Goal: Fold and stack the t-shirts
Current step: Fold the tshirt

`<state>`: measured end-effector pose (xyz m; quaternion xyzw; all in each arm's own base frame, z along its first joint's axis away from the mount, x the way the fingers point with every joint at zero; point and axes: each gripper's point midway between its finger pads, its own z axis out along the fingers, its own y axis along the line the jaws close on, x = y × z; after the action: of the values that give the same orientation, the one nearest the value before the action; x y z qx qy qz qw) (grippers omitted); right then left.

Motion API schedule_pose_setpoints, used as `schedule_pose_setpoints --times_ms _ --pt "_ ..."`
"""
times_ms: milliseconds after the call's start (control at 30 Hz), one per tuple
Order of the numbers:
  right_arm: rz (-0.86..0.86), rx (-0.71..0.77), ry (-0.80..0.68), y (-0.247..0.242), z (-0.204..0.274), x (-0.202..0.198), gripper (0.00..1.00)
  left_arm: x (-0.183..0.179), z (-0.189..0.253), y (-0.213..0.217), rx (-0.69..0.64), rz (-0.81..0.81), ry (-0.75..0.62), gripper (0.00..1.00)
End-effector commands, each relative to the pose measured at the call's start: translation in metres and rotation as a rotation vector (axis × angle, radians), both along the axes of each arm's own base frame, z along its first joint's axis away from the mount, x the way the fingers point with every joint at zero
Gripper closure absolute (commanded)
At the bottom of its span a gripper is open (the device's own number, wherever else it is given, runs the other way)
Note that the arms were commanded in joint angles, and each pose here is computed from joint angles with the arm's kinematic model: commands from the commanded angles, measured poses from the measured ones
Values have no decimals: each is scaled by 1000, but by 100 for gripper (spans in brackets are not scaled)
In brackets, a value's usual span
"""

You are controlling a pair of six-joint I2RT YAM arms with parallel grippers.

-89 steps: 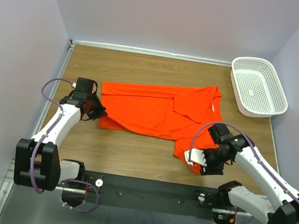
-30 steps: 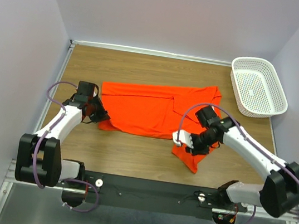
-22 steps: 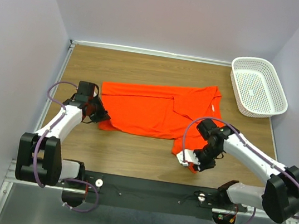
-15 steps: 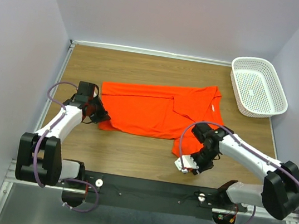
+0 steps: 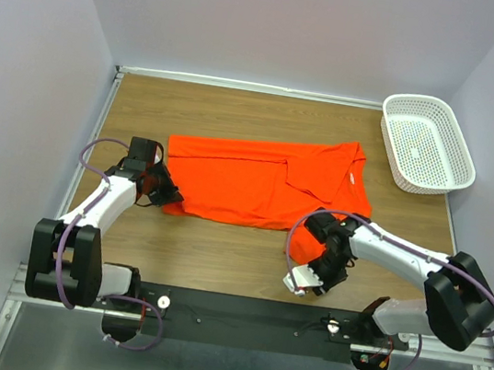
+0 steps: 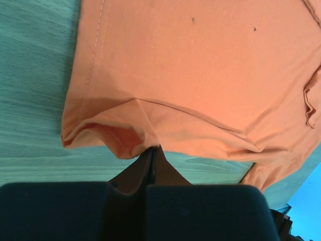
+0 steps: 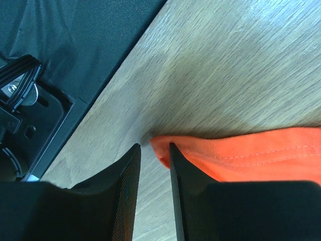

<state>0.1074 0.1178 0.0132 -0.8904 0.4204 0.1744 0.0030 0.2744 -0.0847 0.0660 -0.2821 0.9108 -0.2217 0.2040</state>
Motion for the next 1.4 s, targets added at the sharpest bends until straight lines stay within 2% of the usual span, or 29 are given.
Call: schedule_pose_setpoints --times_ms 0,67,300,333,533,700,867,1100,1200,1367 --pt "9 -33 -38 -2 -16 9 63 1 3 -3 -26 -10 -13 100" --pt "4 -27 -36 -1 -19 8 65 1 3 -4 -30 -15 -13 100" --pt "-35 -25 -23 -1 -25 5 83 -1 0 -5 -33 -19 -9 100" --pt "-51 -14 -21 2 -24 5 99 -1 0 -5 -33 -19 -14 100" --pt "-148 60 -34 19 -4 9 99 -1 1 -5 -36 -26 -15 100" --pt "-290 139 -64 42 41 25 99 0 7 -6 -34 -35 -30 100" --pt "-400 286 -73 60 91 38 99 4 14 -4 -19 -43 -53 100" --pt "-612 399 -125 54 134 77 100 8 19 -2 -11 -42 -70 100" --pt "-699 405 -153 42 142 90 100 9 22 -1 -5 -47 -78 100" --pt "-761 464 -162 44 165 96 99 11 26 1 6 -47 -95 100"
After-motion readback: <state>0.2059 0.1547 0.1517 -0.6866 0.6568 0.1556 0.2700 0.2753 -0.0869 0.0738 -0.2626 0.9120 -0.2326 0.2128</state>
